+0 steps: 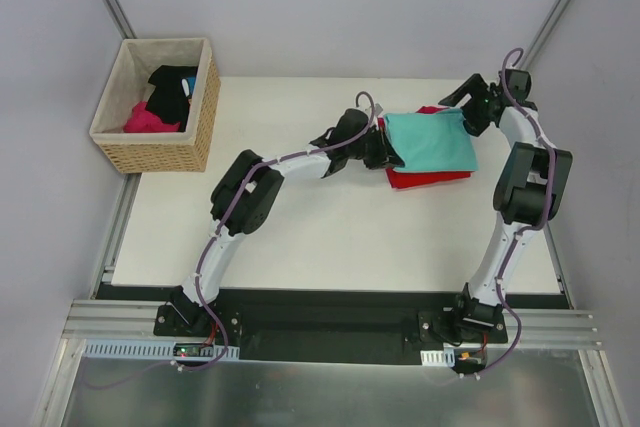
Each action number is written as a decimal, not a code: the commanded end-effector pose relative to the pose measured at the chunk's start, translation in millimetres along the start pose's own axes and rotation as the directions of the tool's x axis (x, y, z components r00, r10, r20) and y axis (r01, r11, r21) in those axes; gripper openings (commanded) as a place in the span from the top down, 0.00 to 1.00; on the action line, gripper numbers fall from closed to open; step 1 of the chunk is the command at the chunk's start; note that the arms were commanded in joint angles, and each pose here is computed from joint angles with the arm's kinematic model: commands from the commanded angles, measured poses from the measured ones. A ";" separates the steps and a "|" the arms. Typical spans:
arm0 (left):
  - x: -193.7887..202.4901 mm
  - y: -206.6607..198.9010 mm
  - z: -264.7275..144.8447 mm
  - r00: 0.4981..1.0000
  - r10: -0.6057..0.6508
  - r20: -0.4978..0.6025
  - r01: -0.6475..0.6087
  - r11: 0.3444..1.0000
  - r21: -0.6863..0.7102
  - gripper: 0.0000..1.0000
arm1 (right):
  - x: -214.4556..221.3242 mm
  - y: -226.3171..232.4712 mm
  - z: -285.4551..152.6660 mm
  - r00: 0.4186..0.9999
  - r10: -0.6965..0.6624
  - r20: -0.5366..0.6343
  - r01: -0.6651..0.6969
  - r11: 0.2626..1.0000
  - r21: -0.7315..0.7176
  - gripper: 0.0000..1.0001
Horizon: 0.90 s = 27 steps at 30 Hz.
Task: Fold and stack the t-shirts
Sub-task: Put the neatly folded tshirt into the corner of the board with both arms
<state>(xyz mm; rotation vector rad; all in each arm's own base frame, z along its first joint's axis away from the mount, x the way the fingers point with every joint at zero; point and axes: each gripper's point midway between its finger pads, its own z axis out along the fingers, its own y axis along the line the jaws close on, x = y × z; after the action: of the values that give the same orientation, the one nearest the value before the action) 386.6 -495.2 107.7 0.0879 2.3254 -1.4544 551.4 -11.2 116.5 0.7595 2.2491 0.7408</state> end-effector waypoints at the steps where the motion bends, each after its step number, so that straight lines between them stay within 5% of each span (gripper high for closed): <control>1: 1.6 -19.5 -11.6 1.000 0.026 -0.006 -0.025 0.999 0.048 0.99 | -30.8 45.4 -42.4 0.984 -0.117 0.138 0.122 0.992 -0.028 0.05; 4: 2.8 -20.5 -16.0 1.000 0.023 -0.003 -0.023 0.999 0.044 0.96 | -37.9 77.0 -82.6 0.954 -0.195 0.229 0.205 0.978 -0.020 0.02; 7: 4.9 -21.0 -23.8 1.000 0.024 0.007 -0.024 0.999 0.030 0.76 | -35.4 112.4 -124.6 0.918 -0.270 0.289 0.288 0.958 -0.020 0.01; 8: 4.6 -22.5 -27.4 1.000 0.027 0.015 -0.028 0.999 0.026 0.58 | -29.0 124.2 -131.9 0.907 -0.299 0.296 0.320 0.947 -0.024 0.00; 9: 8.1 -16.0 -31.2 0.999 0.030 0.017 -0.030 1.000 0.004 0.01 | -24.3 131.9 -138.7 0.901 -0.314 0.301 0.336 0.941 -0.025 0.03; 15: -10.1 -37.2 -65.5 0.990 0.111 0.092 -0.106 0.993 -0.056 0.01 | 16.2 165.1 -168.6 0.892 -0.353 0.281 0.387 0.919 -0.072 0.04; 27: -69.6 -86.5 -81.1 0.969 0.169 0.182 -0.175 0.984 0.020 0.01 | 57.3 91.5 -129.0 0.925 -0.327 0.196 0.326 0.945 0.038 0.04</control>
<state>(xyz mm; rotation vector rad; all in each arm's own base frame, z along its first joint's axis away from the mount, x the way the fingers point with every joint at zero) 381.7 -446.3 201.4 0.1195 2.1879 -1.3300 447.5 60.9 247.4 0.3985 2.1380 0.5182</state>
